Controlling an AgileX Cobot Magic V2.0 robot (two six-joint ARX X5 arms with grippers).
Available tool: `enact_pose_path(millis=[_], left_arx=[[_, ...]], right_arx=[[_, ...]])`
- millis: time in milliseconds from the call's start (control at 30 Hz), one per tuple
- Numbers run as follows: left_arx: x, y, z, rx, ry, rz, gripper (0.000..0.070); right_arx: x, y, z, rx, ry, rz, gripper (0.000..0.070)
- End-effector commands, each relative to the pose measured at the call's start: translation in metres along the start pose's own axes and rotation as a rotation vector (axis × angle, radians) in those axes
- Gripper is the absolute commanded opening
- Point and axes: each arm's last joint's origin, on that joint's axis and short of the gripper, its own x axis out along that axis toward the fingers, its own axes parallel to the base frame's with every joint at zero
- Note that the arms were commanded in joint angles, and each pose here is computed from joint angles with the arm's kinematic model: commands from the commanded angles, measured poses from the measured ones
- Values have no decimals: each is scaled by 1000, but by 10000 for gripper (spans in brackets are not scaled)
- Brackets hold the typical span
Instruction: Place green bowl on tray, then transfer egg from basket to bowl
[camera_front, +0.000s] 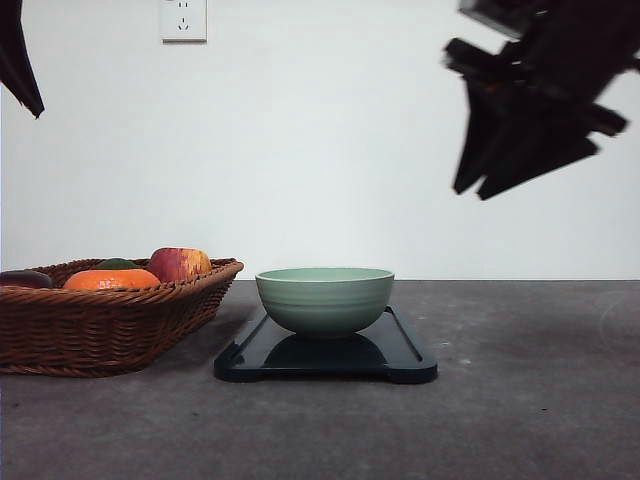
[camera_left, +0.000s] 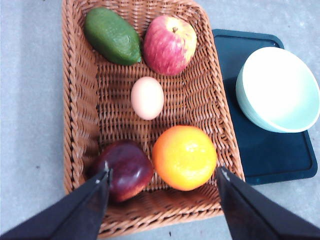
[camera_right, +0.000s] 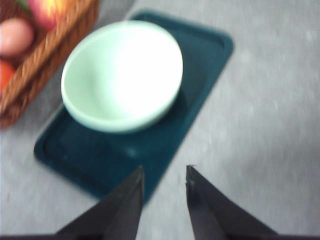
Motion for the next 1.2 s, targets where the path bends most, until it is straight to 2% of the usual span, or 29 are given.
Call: enact_pose_path(millis=[0, 267, 500, 833, 1167], left_arx=[[-3, -2, 5, 10, -11, -8, 427], [1, -7, -4, 24, 96, -17, 427], [17, -17, 12, 65, 137, -21, 425], [71, -31, 51, 137, 217, 56, 425], [130, -27, 62, 171, 226, 118, 426]], right_arx=[[-6, 2, -3, -19, -27, 8, 164], [-31, 3, -27, 2, -34, 7, 164], [-36, 4, -27, 6, -52, 13, 164], [-36, 4, -27, 6, -51, 13, 164], [-36, 4, -26, 5, -59, 11, 164]])
